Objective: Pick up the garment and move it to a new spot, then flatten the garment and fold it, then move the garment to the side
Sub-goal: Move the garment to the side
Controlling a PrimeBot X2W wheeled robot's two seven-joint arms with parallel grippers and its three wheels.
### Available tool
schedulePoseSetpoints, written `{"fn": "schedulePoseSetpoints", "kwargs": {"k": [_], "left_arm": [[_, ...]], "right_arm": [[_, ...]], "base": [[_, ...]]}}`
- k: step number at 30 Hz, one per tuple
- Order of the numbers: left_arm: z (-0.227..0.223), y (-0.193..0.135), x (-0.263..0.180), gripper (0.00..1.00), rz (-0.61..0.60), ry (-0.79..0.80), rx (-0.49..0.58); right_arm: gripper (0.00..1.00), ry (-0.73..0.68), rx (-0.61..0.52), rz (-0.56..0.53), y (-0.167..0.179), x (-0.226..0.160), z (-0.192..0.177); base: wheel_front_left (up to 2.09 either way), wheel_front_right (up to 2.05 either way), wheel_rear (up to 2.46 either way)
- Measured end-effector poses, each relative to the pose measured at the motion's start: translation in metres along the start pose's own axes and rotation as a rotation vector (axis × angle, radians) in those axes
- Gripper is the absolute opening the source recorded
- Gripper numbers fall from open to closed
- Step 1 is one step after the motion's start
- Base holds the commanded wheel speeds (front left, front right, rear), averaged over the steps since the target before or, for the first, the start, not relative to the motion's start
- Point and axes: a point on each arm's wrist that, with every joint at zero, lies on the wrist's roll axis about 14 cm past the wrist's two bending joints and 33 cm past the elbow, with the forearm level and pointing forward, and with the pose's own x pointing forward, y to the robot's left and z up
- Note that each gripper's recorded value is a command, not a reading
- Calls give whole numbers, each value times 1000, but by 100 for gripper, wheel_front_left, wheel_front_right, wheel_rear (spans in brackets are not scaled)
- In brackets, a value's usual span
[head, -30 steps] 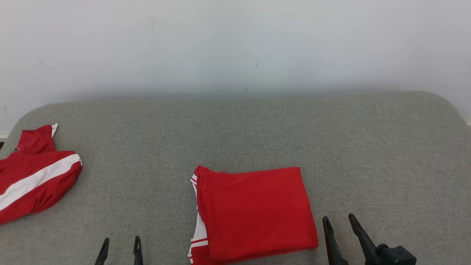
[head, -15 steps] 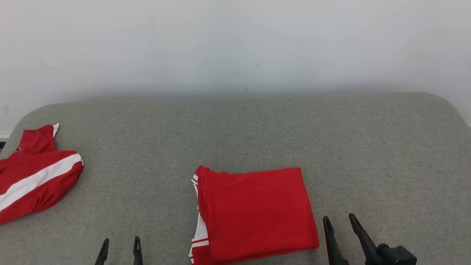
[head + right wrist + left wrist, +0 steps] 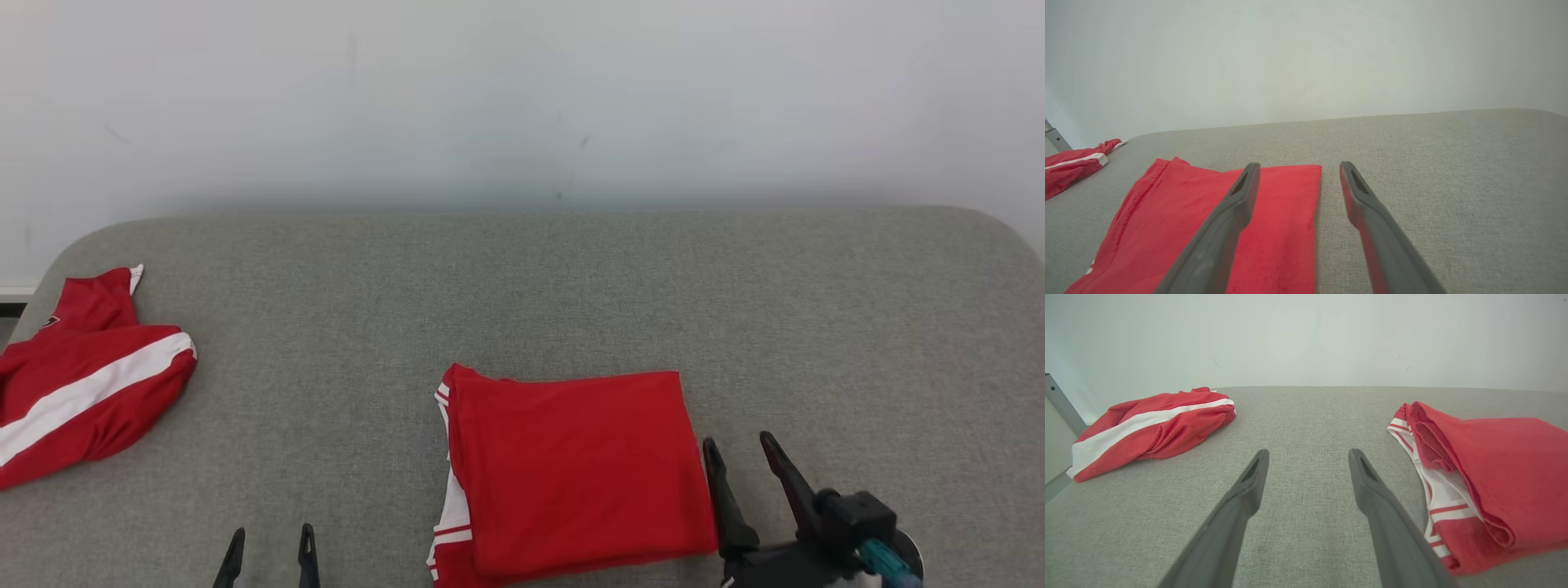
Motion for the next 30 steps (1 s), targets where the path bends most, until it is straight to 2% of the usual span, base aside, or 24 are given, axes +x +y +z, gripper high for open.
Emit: {"fn": "schedulePoseSetpoints", "kwargs": {"k": [4,12,23,24,26,30], "left_arm": [[-2,1,-2,100,3,5,-1],[-6,3,-1,100,16,21,-17],[-14,8,5,100,33,50,-14],[-14,8,5,100,33,50,-14],[-13,8,6,100,33,48,-14],[-12,7,8,100,32,44,-22]], "right_arm": [[100,39,-18,21,1,17,-8],[100,190,-30,27,-3,38,-46],[100,364,-15,37,1,51,-89],[48,373,-5,37,2,51,-91],[0,386,3,42,5,51,-94],[0,383,2,57,8,56,-90]], "base": [[0,0,0],[0,0,0],[0,0,0],[0,0,0],[0,0,0],[0,0,0]]}}
